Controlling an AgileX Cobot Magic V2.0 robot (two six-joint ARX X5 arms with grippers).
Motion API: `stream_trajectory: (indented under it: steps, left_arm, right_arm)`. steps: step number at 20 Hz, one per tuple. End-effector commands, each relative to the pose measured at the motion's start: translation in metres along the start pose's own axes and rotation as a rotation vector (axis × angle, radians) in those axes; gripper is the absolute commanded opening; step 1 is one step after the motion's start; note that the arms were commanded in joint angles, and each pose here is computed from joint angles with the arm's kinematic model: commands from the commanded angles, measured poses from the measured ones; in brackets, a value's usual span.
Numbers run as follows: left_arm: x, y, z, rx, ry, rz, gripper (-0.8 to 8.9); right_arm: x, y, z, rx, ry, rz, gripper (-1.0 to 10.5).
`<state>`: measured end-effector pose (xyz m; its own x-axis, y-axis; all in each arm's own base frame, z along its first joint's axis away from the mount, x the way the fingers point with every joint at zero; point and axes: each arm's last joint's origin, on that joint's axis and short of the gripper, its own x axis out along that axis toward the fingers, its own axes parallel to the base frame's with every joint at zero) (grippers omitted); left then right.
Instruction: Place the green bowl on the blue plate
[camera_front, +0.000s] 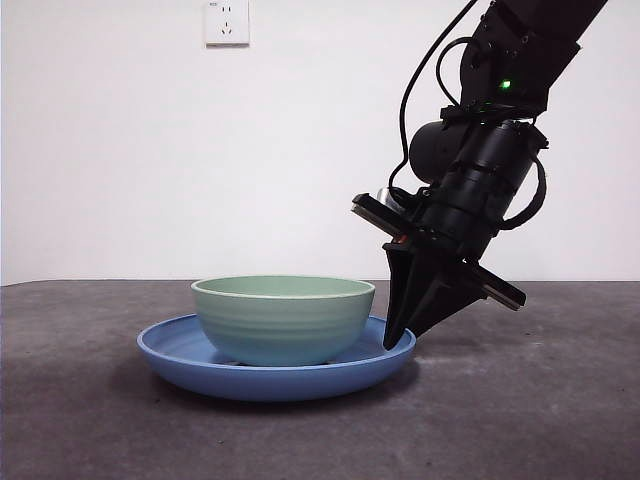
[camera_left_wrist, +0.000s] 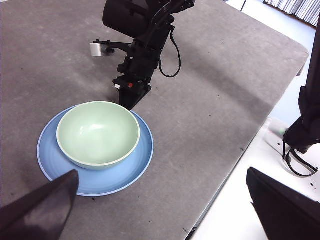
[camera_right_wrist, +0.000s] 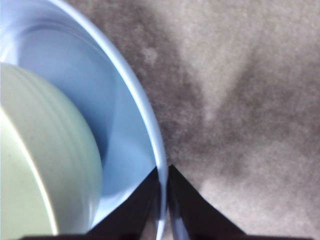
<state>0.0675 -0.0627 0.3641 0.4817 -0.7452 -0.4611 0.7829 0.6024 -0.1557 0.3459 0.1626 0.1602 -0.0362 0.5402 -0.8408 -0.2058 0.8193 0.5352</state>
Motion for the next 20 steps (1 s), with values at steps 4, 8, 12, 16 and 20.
stream_trajectory:
  steps: [4,8,12,16,20]
  left_arm:
    - [-0.001,-0.001,0.003,0.008,-0.014,-0.009,6.88]
    - [-0.001,-0.001,0.003,0.008,-0.014,-0.009,6.88]
    - [-0.001,-0.001,0.003,0.008,-0.014,-0.009,6.88]
    - [-0.001,-0.001,0.003,0.008,-0.015,-0.009,6.88]
    - [-0.001,-0.001,0.003,0.009,-0.015,-0.009,6.88]
  right_arm:
    - [0.002,0.0,0.006,-0.008,-0.002,0.004,2.1]
    - [-0.03,0.004,0.01,-0.017,-0.078,-0.091,2.1]
    - [-0.093,0.024,0.004,-0.06,-0.185,-0.127,4.0]
    - [-0.157,0.059,-0.035,-0.14,-0.293,-0.122,5.7]
    - [-0.208,0.095,-0.103,-0.228,-0.379,-0.232,6.5]
